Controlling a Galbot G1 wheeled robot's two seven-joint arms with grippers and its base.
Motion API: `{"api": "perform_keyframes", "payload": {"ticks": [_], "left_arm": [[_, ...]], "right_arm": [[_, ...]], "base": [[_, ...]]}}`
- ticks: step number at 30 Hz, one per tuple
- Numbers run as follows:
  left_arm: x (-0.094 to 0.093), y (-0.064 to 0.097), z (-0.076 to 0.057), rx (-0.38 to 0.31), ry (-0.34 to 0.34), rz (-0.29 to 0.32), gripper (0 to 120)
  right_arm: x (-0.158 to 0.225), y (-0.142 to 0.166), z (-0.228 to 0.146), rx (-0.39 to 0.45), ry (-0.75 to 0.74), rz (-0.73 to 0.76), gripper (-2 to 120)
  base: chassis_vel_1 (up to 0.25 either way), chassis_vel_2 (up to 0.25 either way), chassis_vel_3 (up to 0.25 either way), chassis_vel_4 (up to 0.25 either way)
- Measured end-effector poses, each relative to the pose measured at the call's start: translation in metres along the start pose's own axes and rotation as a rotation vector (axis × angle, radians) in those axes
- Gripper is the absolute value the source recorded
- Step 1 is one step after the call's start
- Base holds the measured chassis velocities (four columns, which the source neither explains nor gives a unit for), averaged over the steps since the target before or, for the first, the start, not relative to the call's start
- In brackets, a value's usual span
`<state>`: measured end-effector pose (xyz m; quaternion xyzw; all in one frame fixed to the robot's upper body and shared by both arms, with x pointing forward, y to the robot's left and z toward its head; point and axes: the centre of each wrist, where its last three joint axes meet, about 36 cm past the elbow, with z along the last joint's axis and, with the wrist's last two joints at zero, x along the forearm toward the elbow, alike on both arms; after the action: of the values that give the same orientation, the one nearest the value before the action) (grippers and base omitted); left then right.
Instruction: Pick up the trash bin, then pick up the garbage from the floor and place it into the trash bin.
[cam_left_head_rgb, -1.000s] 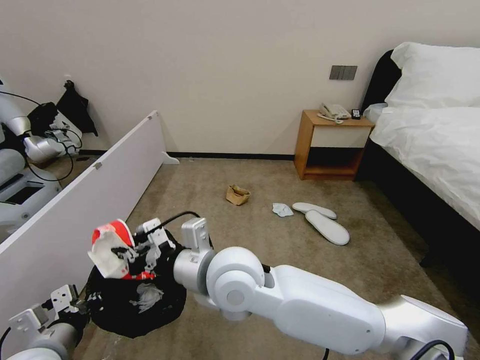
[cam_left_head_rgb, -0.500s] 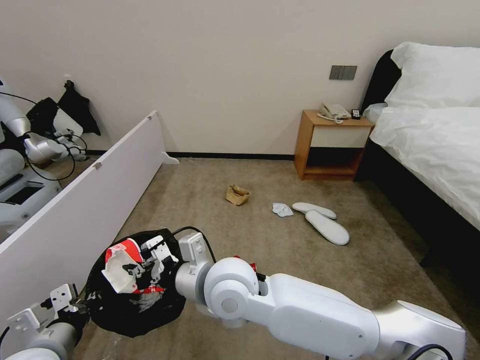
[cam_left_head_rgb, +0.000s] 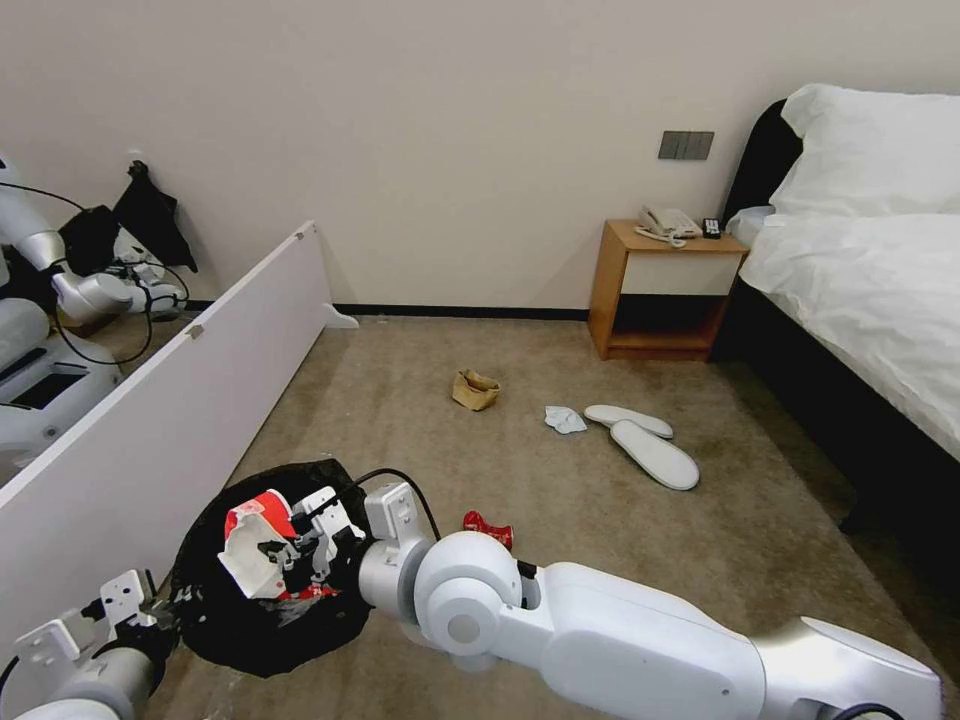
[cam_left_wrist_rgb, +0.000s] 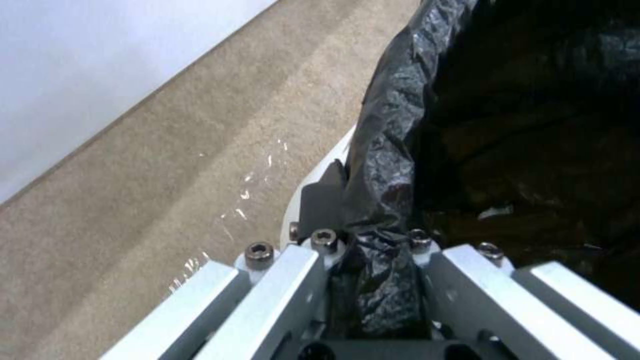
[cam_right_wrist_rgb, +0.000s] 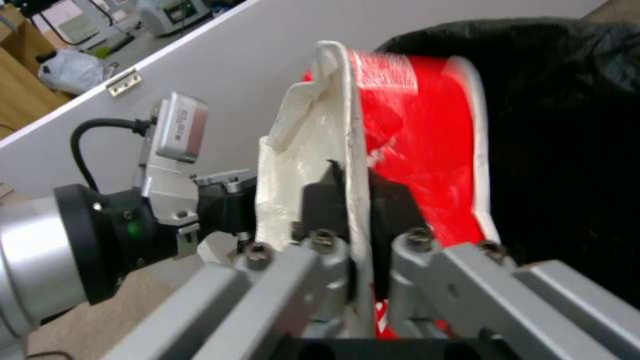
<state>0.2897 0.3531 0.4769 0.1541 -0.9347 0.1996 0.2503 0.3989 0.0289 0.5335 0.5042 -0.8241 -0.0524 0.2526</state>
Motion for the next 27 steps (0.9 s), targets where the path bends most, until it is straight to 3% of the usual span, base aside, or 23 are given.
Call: {"api": "perform_keyframes", "payload": {"ticks": [5,12,19,24,27], "left_arm": [[-0.003,0.001,0.003,0.001,0.009,-0.004,2],[-0.004,0.001,0.004,0.002,0.013,-0.005,2],[-0.008,0.003,0.007,0.001,0.022,-0.015,2],[-0.010,0.004,0.007,0.000,0.025,-0.016,2],[-0.011,0.004,0.008,0.000,0.027,-0.018,2]], "right_arm": [[0.006,-0.002,-0.004,0.007,-0.005,0.005,33],[0.008,-0.003,-0.006,0.011,-0.008,0.010,53],[0.011,-0.004,-0.012,0.015,-0.032,0.013,85],[0.019,-0.003,-0.026,0.027,-0.068,0.012,98],[0.027,-0.003,-0.038,0.036,-0.100,0.012,99]], "base": [[0.000,0.000,0.000,0.000],[0.000,0.000,0.000,0.000],[0.000,0.000,0.000,0.000],[0.000,0.000,0.000,0.000],[0.000,0.000,0.000,0.000]]}}
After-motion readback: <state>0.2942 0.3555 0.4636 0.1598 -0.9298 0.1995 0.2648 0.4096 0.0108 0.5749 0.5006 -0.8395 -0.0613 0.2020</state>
